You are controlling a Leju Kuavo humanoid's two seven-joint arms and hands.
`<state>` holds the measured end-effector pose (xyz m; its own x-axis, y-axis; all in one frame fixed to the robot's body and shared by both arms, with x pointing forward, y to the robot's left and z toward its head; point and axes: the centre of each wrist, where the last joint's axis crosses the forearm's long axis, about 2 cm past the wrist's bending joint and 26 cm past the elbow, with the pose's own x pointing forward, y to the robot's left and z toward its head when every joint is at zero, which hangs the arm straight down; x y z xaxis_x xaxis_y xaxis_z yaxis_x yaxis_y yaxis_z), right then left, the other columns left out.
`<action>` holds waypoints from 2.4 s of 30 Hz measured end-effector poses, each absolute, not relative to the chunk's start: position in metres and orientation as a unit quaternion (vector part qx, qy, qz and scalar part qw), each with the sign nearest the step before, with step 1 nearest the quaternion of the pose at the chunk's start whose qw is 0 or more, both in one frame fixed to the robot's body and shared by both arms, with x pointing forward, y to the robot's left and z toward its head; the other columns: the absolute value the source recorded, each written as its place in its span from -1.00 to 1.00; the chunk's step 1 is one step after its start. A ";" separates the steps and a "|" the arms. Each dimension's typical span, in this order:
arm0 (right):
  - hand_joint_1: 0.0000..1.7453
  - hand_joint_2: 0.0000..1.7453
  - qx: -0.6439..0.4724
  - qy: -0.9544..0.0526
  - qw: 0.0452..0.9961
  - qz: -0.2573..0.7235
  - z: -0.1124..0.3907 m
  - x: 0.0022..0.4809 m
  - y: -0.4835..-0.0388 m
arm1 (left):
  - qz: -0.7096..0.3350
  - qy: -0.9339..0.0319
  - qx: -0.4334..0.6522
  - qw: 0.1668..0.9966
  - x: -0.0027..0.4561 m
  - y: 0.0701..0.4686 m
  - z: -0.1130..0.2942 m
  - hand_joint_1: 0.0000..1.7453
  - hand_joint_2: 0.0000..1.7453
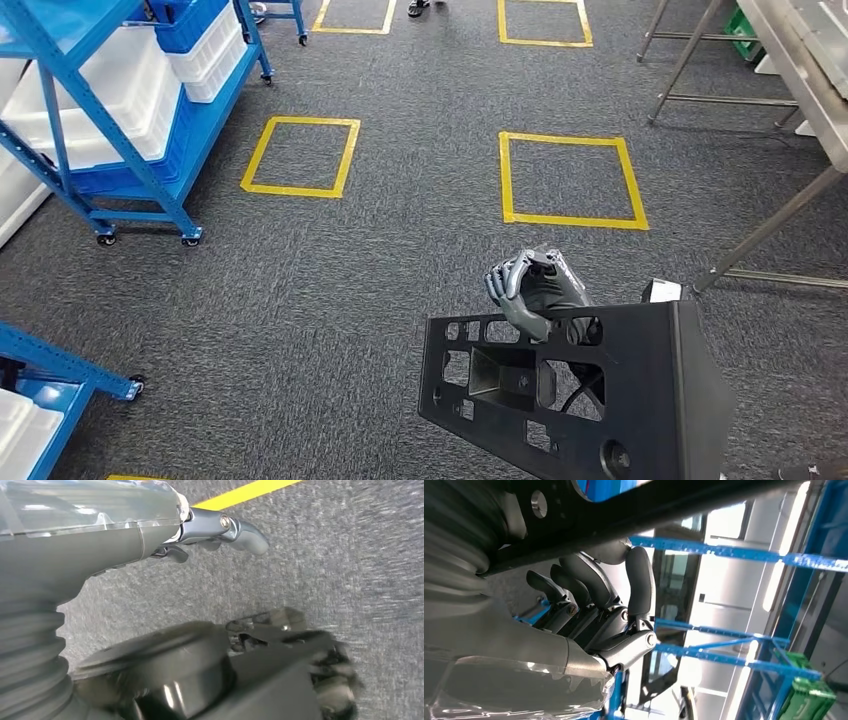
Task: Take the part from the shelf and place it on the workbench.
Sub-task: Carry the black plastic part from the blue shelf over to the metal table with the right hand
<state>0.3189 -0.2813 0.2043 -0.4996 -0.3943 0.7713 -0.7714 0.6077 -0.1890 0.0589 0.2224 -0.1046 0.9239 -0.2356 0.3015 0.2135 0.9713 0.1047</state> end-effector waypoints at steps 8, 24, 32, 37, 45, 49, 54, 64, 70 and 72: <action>1.00 1.00 0.355 -0.822 0.356 0.268 0.203 0.320 -0.282 | -0.114 -0.157 0.036 0.980 0.058 0.222 -0.105 -1.00 1.00; 1.00 1.00 0.360 -0.823 0.353 0.262 0.203 0.322 -0.280 | -0.114 -0.157 0.035 0.980 0.058 0.221 -0.105 -1.00 1.00; 1.00 1.00 0.359 -0.823 0.352 0.264 0.203 0.322 -0.280 | -0.113 -0.159 0.036 0.980 0.060 0.222 -0.104 -1.00 1.00; 1.00 1.00 0.359 -0.823 0.352 0.265 0.204 0.323 -0.281 | -0.113 -0.157 0.037 0.980 0.058 0.222 -0.105 -1.00 1.00; 1.00 1.00 0.361 -0.824 0.351 0.260 0.203 0.322 -0.277 | -0.114 -0.158 0.036 0.980 0.058 0.221 -0.105 -1.00 1.00; 1.00 1.00 0.360 -0.824 0.357 0.255 0.199 0.319 -0.277 | -0.119 -0.157 0.035 0.980 0.057 0.221 -0.105 -1.00 1.00; 1.00 1.00 0.356 -0.827 0.353 0.254 0.200 0.312 -0.276 | -0.126 -0.157 0.033 0.979 0.057 0.220 -0.105 -1.00 1.00; 1.00 1.00 0.349 -0.827 0.357 0.257 0.195 0.295 -0.276 | -0.135 -0.161 0.031 0.977 0.061 0.220 -0.104 -1.00 1.00; 1.00 1.00 0.351 -0.827 0.354 0.260 0.197 0.293 -0.276 | -0.135 -0.157 0.031 0.978 0.058 0.220 -0.105 -1.00 1.00; 1.00 1.00 0.350 -0.828 0.355 0.257 0.196 0.292 -0.277 | -0.135 -0.157 0.031 0.978 0.059 0.220 -0.104 -1.00 1.00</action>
